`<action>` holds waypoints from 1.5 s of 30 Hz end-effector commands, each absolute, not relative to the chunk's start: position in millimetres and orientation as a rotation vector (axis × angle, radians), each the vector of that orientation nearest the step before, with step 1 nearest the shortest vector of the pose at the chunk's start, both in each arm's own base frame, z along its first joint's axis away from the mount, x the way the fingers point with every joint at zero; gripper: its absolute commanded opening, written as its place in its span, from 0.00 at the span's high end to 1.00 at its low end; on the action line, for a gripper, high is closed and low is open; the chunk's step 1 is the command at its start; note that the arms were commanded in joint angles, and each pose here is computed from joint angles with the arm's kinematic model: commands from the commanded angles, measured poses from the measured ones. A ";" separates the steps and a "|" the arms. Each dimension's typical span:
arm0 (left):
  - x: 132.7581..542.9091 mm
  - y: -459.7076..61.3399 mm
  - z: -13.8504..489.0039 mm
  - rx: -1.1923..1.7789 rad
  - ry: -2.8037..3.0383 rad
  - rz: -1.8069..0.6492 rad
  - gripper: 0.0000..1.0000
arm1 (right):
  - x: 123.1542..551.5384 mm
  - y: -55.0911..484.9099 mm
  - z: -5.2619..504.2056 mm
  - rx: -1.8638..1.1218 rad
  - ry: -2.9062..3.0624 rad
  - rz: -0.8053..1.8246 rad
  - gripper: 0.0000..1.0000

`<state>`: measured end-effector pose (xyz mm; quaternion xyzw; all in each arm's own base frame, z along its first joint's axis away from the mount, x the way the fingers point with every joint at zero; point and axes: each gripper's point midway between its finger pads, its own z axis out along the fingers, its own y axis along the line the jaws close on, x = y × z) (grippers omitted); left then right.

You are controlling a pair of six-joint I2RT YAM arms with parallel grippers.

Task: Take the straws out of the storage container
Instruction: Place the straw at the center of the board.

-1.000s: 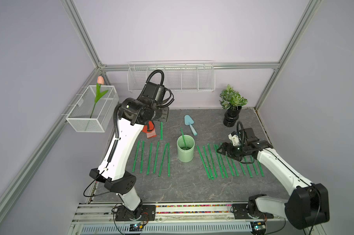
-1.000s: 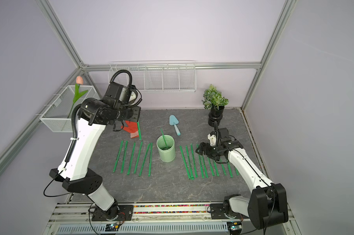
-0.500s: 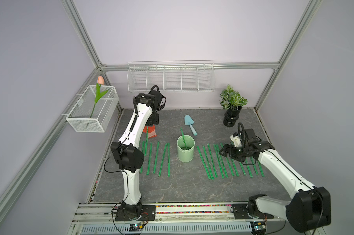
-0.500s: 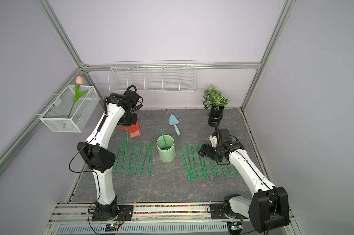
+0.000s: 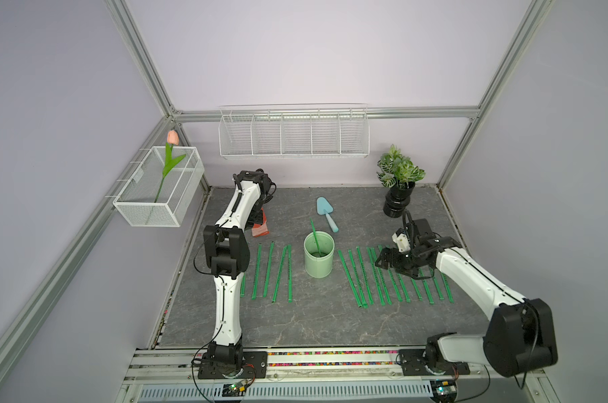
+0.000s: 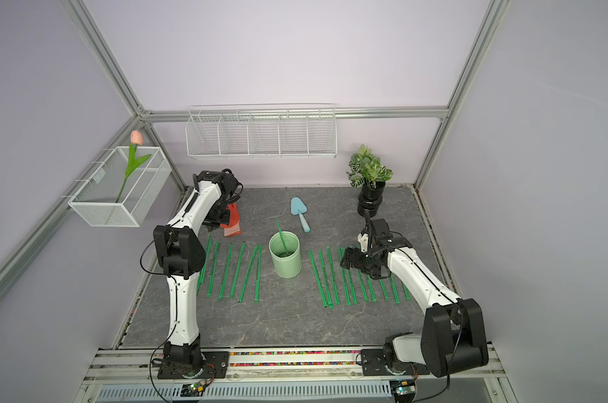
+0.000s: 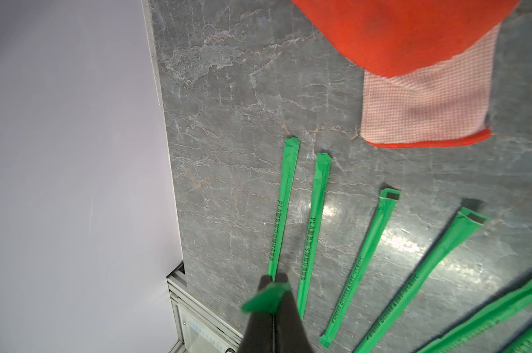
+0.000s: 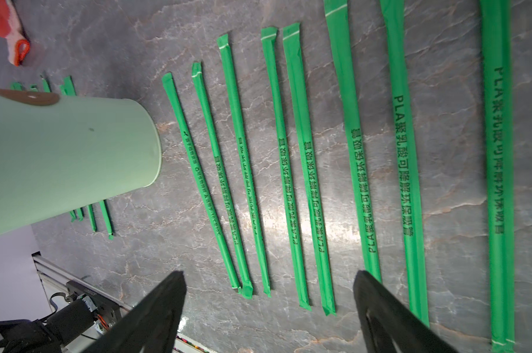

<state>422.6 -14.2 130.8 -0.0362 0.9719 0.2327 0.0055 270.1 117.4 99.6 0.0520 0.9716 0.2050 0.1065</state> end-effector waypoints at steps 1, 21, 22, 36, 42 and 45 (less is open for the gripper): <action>394.5 -0.8 138.3 -0.112 3.132 0.826 0.95 | 281.1 121.6 101.0 0.116 2.838 0.620 0.11; 372.3 -2.6 139.3 -0.098 3.200 0.701 0.94 | 301.1 135.9 75.9 0.112 2.882 0.666 0.11; 372.0 -0.6 139.4 -0.106 3.201 0.705 0.94 | 302.1 136.6 74.9 0.111 2.883 0.670 0.11; 382.6 54.7 131.7 -0.218 3.176 0.944 0.95 | 307.4 137.9 69.2 0.097 2.902 0.661 0.11; 391.2 65.9 118.2 -0.240 3.194 0.946 0.95 | 309.0 136.8 68.8 0.094 2.911 0.647 0.11; 396.6 65.4 110.8 -0.234 3.202 0.928 0.95 | 309.2 136.8 68.5 0.096 2.914 0.644 0.11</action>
